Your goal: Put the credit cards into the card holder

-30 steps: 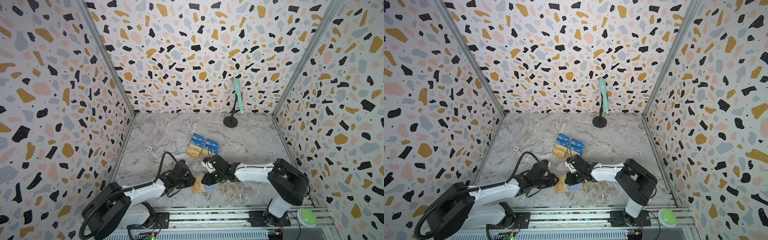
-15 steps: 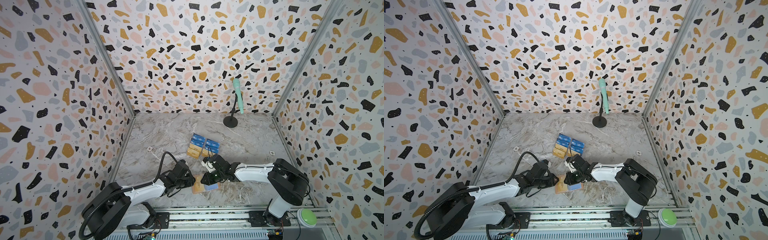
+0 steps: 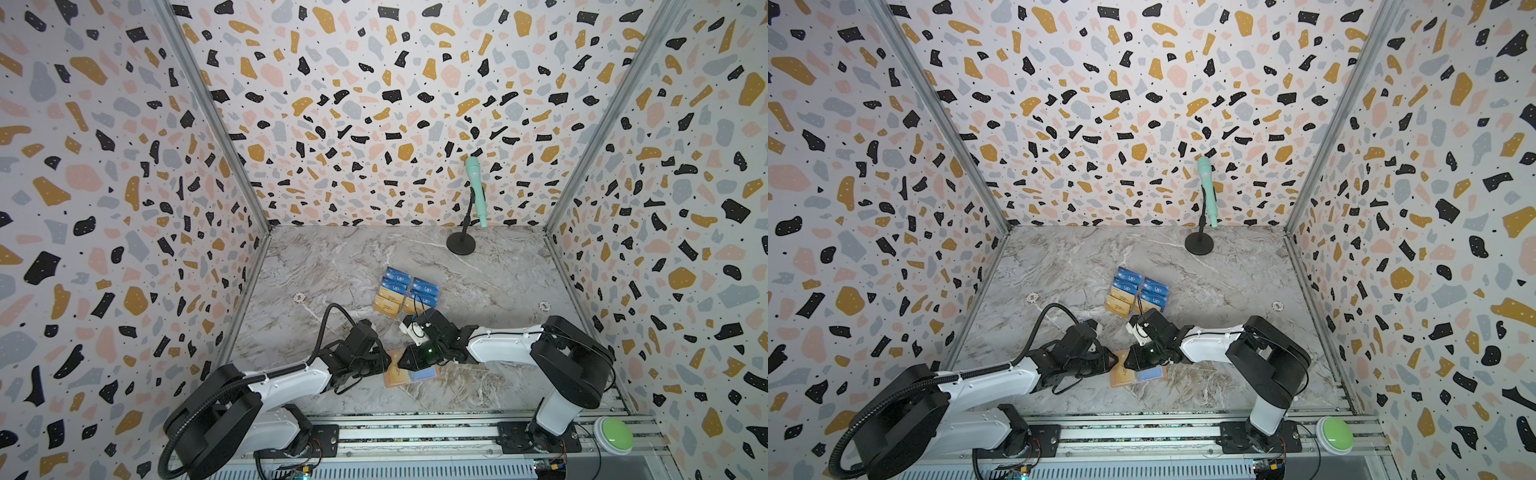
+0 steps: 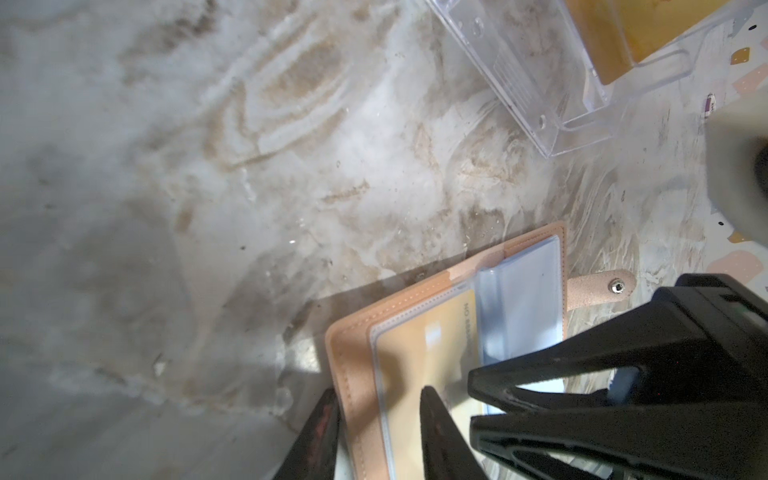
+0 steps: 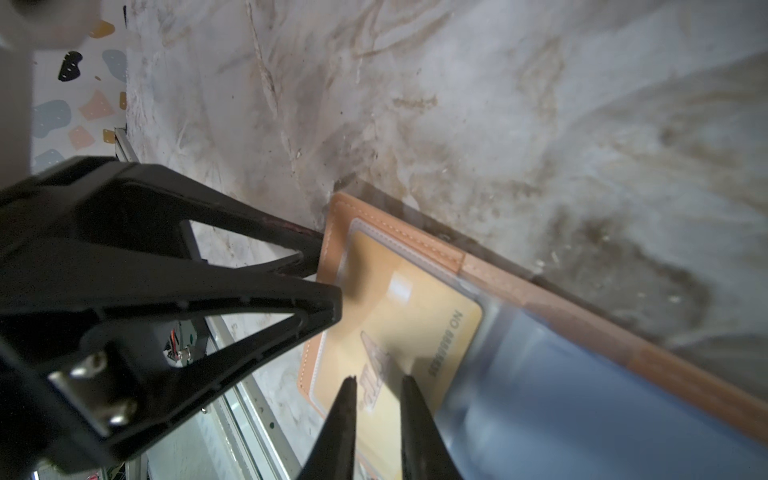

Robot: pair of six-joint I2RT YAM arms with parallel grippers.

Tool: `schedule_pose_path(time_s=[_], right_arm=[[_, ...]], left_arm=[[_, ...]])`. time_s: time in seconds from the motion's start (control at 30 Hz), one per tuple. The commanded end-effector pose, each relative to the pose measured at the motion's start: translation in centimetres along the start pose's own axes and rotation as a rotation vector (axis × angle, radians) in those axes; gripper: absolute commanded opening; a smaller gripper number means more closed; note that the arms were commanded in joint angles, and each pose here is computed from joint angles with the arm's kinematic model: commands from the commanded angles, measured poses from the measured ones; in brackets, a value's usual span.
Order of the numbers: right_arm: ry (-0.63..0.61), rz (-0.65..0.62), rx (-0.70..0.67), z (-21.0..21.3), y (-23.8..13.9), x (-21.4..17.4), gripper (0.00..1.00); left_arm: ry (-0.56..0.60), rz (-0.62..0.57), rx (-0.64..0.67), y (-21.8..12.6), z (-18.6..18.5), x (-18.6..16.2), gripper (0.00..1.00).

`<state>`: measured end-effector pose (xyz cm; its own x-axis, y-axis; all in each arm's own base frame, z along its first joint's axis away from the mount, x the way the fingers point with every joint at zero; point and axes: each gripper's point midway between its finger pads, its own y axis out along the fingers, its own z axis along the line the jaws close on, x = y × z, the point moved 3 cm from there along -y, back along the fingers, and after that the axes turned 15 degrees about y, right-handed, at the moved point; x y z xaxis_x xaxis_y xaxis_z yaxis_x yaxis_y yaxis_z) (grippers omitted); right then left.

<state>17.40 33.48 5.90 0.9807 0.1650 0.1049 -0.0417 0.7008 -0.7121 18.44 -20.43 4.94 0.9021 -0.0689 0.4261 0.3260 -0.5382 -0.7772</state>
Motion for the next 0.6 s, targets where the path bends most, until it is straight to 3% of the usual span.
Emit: schedule_pose_path(time_s=[0.0,0.13,0.57], right_arm=[[-0.007,-0.03,-0.038,0.1,-0.8,0.6,0.22],[-0.034,-0.051,-0.088,0.0,-0.9,0.5,0.29],[-0.033,-0.006,-0.023,0.9,0.0,-0.3,0.29]], left_arm=[[0.009,-0.007,-0.006,-0.1,-0.2,0.3,0.35],[0.009,-0.007,-0.005,-0.1,-0.1,0.2,0.35],[0.009,-0.003,-0.006,0.0,-0.2,0.3,0.35]])
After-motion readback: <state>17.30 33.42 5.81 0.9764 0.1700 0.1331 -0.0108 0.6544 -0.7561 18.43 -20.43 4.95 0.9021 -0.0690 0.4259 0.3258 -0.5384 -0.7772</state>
